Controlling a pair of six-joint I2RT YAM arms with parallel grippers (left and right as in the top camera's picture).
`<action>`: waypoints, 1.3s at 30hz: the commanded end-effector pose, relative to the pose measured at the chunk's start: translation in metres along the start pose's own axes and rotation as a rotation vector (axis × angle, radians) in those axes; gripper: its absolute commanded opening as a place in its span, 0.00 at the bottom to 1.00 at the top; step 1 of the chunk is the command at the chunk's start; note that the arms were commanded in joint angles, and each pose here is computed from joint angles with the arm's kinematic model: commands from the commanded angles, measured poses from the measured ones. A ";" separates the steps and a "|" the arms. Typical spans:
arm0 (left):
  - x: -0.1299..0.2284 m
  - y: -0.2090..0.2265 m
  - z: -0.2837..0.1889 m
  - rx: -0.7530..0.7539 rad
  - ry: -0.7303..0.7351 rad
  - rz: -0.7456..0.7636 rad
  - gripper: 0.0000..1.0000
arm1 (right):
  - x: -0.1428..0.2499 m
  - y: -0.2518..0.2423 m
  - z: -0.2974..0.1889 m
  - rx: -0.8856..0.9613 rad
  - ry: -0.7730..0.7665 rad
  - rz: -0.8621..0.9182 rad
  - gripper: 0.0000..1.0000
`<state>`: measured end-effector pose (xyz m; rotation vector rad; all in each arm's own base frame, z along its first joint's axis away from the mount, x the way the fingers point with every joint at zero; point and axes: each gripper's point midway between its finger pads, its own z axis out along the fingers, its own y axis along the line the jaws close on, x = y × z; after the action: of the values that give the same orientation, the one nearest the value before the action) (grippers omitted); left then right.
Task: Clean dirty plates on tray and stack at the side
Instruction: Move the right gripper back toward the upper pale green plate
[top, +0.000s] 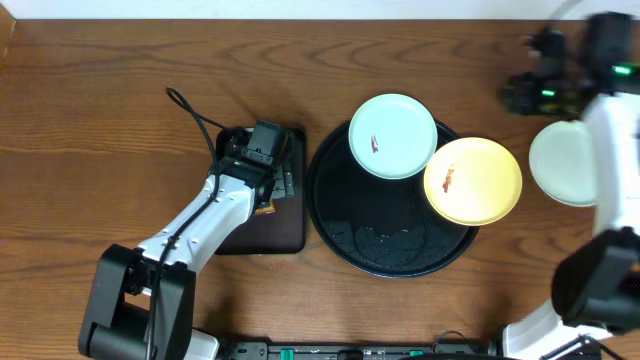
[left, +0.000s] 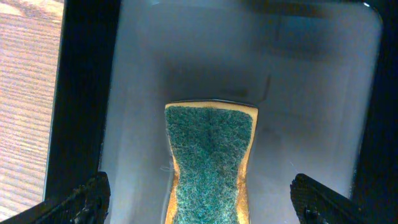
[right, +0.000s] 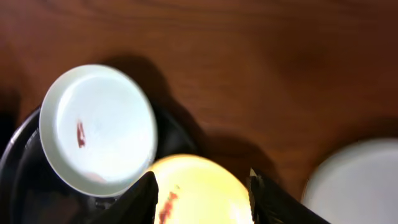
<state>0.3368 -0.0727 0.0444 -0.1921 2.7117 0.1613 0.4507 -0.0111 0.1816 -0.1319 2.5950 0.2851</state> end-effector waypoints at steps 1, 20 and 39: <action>0.001 0.004 0.005 -0.021 0.009 -0.007 0.93 | 0.011 0.016 0.046 0.053 0.091 -0.107 0.46; 0.001 0.004 0.005 -0.020 0.008 -0.007 0.93 | 0.041 0.059 0.148 0.059 0.220 -0.240 0.29; 0.001 0.004 0.005 -0.021 0.008 -0.007 0.93 | 0.047 0.106 0.145 -0.124 0.192 -0.128 0.01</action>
<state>0.3367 -0.0728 0.0444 -0.1916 2.7118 0.1612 0.4665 0.0965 0.0292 -0.4366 2.7843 0.2563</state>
